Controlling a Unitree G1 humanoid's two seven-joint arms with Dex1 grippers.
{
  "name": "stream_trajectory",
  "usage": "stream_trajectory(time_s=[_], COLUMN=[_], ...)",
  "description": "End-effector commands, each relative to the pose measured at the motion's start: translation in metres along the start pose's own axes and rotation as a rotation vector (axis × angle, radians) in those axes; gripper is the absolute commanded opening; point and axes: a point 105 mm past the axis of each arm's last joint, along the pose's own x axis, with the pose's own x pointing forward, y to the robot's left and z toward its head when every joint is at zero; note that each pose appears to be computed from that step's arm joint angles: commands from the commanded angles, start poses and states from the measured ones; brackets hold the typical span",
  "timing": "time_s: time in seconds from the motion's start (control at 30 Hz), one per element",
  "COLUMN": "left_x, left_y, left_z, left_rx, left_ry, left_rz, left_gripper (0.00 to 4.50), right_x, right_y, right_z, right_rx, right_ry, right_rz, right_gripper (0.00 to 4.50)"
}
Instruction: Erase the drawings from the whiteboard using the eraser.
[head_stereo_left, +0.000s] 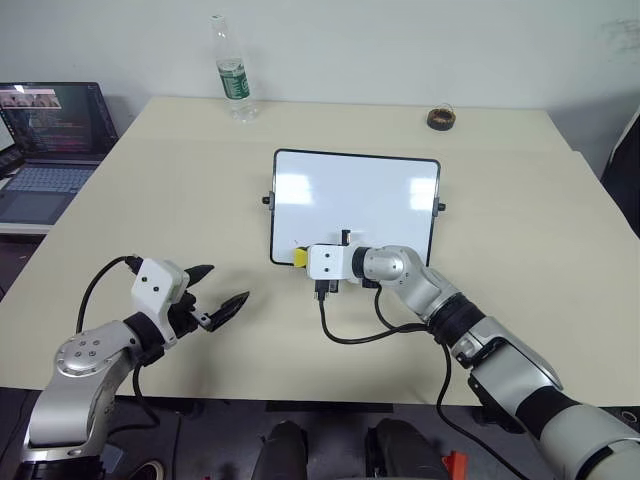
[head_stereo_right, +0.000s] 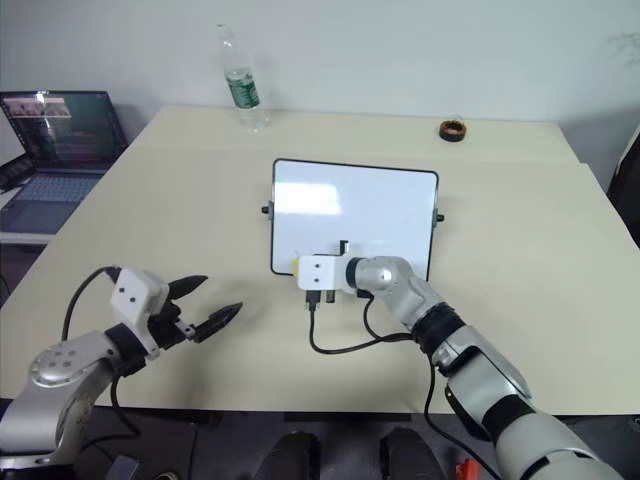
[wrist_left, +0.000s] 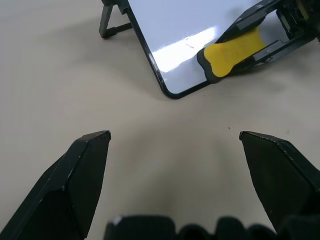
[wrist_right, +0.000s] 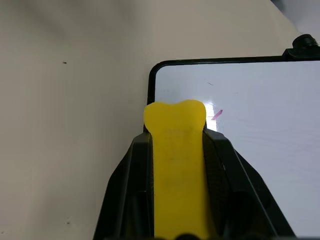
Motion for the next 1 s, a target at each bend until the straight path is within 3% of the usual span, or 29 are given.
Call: stream_trajectory(time_s=[0.03, 0.17, 0.43, 0.73, 1.0], left_x=[0.002, 0.004, 0.007, 0.014, 0.040], left_y=[-0.003, -0.004, -0.005, -0.011, -0.049], left_z=[0.006, 0.006, 0.010, 0.026, 0.060], left_rx=[0.022, 0.021, 0.020, 0.020, 0.079], left_ry=[-0.026, -0.029, -0.038, -0.077, -0.140], left_rz=[-0.017, -0.023, -0.028, -0.064, -0.278], left_gripper=[4.50, 4.50, 4.50, 4.50, 4.50], right_x=[-0.010, 0.000, -0.003, -0.054, -0.136], right_y=[-0.064, -0.044, 0.011, -0.013, -0.053], right_z=[0.005, 0.010, -0.007, -0.034, -0.002], right_rx=[0.015, 0.009, -0.058, 0.005, 0.304], right_ry=[-0.004, -0.016, 0.047, 0.091, -0.069], right_rz=[-0.290, -0.184, 0.082, -0.075, -0.372], right_gripper=[0.99, 0.99, 0.99, 0.99, 0.99])
